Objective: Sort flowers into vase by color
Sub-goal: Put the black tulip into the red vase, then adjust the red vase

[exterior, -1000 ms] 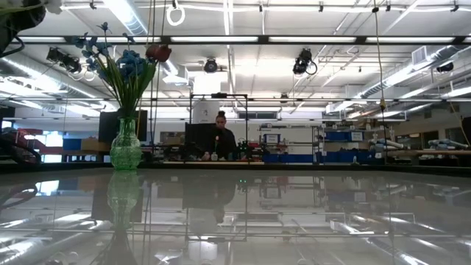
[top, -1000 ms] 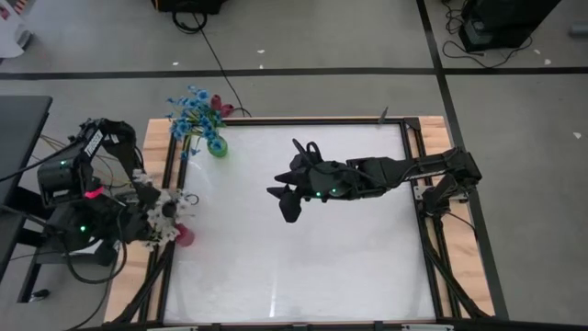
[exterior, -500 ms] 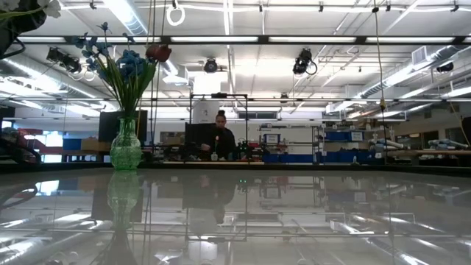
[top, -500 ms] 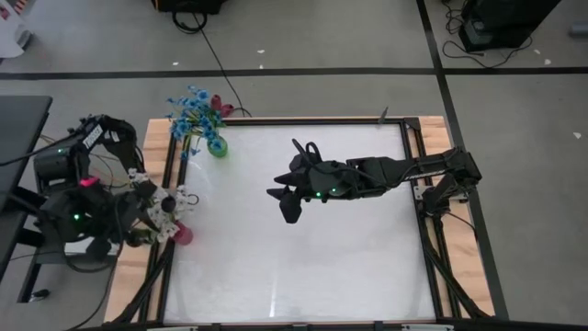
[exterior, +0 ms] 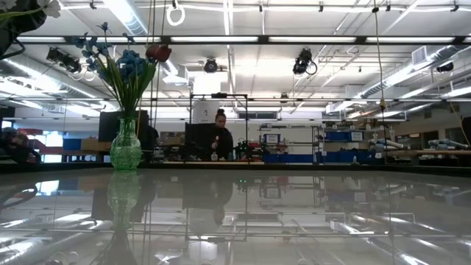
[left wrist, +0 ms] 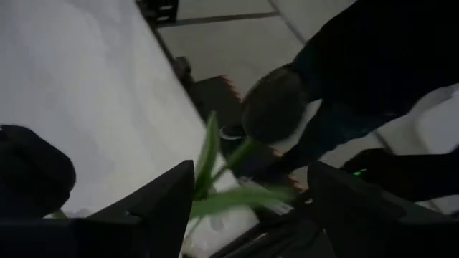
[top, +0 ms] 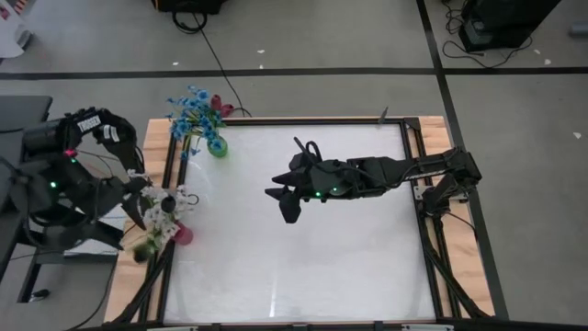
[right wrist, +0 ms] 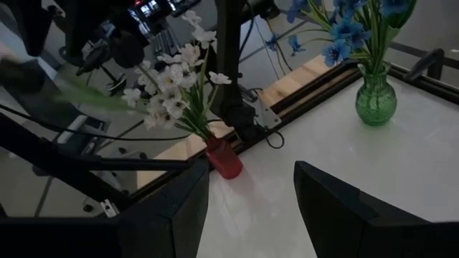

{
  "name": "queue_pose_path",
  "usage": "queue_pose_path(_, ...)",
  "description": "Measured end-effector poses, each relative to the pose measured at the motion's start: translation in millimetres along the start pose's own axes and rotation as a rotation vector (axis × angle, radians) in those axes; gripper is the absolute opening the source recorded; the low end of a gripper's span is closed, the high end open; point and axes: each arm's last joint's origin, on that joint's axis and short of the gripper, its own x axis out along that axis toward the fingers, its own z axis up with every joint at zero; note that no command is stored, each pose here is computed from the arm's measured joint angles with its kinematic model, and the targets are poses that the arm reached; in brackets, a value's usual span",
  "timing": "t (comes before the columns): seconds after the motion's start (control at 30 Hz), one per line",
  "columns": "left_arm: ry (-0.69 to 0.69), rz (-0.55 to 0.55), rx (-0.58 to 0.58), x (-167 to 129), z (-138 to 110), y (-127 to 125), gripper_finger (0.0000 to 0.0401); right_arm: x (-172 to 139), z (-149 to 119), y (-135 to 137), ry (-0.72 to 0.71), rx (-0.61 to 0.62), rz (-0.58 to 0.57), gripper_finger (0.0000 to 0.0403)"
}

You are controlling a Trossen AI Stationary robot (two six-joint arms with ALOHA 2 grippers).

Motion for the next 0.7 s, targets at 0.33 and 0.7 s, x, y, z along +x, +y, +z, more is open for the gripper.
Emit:
queue_pose_path(0.33, 0.029, -0.025, 0.028, -19, 2, 8, 0.0275, 0, 1, 0, -0.011, 0.01, -0.003, 0.0213)
queue_pose_path(0.7, -0.223, 0.162, -0.03, -38, 13, 23, 0.0215, -1, -7, -10, 0.007, 0.052, -0.171, 0.0213)
